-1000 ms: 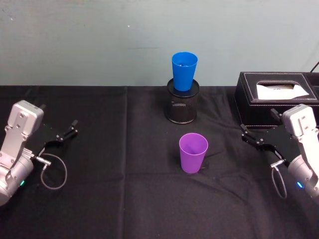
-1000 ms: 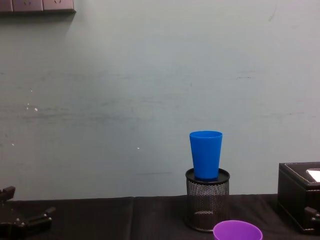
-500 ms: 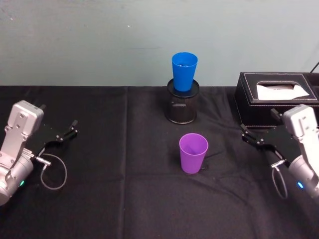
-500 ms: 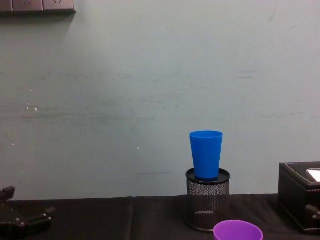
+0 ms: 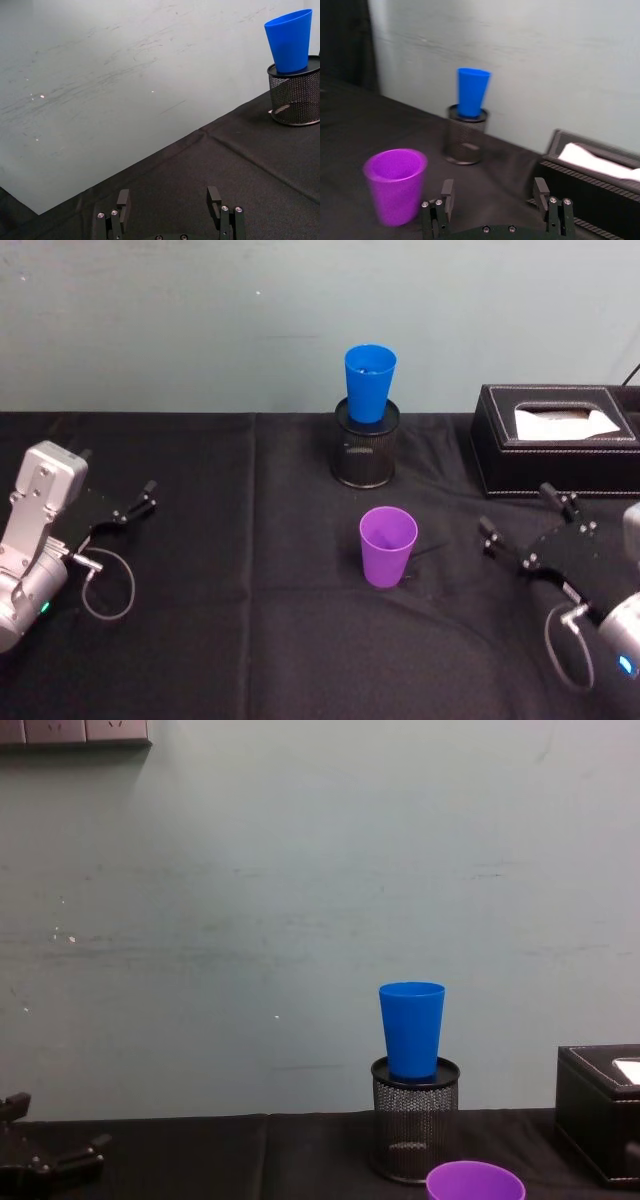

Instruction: Pick up one cup with a gripper and tap it against the other cup.

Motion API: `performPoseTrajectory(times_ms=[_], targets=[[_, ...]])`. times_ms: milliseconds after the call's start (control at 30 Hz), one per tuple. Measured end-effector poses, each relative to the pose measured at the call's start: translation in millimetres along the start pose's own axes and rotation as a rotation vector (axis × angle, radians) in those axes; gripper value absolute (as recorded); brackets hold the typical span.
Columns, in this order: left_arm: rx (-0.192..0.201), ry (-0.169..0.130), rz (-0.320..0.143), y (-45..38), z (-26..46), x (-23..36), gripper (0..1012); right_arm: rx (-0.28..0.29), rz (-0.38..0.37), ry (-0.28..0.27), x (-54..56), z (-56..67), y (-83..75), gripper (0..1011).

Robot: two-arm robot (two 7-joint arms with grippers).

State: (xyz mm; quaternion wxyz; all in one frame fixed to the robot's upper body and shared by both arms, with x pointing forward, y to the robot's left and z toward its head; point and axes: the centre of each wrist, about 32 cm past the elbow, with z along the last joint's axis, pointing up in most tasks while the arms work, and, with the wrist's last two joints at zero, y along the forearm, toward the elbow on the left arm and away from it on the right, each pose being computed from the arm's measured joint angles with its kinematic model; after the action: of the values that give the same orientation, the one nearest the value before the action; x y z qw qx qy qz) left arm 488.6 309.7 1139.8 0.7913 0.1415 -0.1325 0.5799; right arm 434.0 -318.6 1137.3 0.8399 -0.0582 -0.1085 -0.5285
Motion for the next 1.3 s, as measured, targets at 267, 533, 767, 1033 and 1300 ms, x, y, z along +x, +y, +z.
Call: performPoseTrajectory(times_ms=[267,533,767,1033,1300], targets=[[0.0,0.0,0.0,0.0,0.0,0.0,1000,0.007,0.129,0.103,-29.1,-17.8,-8.4,1000],[0.0,0.0,0.0,0.0,0.0,0.0,1000,-0.016,0.2,0.127,-48.3,-26.9,14.5,1000],[0.0,0.0,0.0,0.0,0.0,0.0,1000,-0.021,0.219,0.123,-50.4,-27.9,40.8,1000],[0.0,0.0,0.0,0.0,0.0,0.0,1000,-0.018,0.231,0.144,-48.7,-31.0,65.0,1000],[0.0,0.0,0.0,0.0,0.0,0.0,1000,-0.005,0.244,0.16,-48.4,-30.9,83.1,1000]])
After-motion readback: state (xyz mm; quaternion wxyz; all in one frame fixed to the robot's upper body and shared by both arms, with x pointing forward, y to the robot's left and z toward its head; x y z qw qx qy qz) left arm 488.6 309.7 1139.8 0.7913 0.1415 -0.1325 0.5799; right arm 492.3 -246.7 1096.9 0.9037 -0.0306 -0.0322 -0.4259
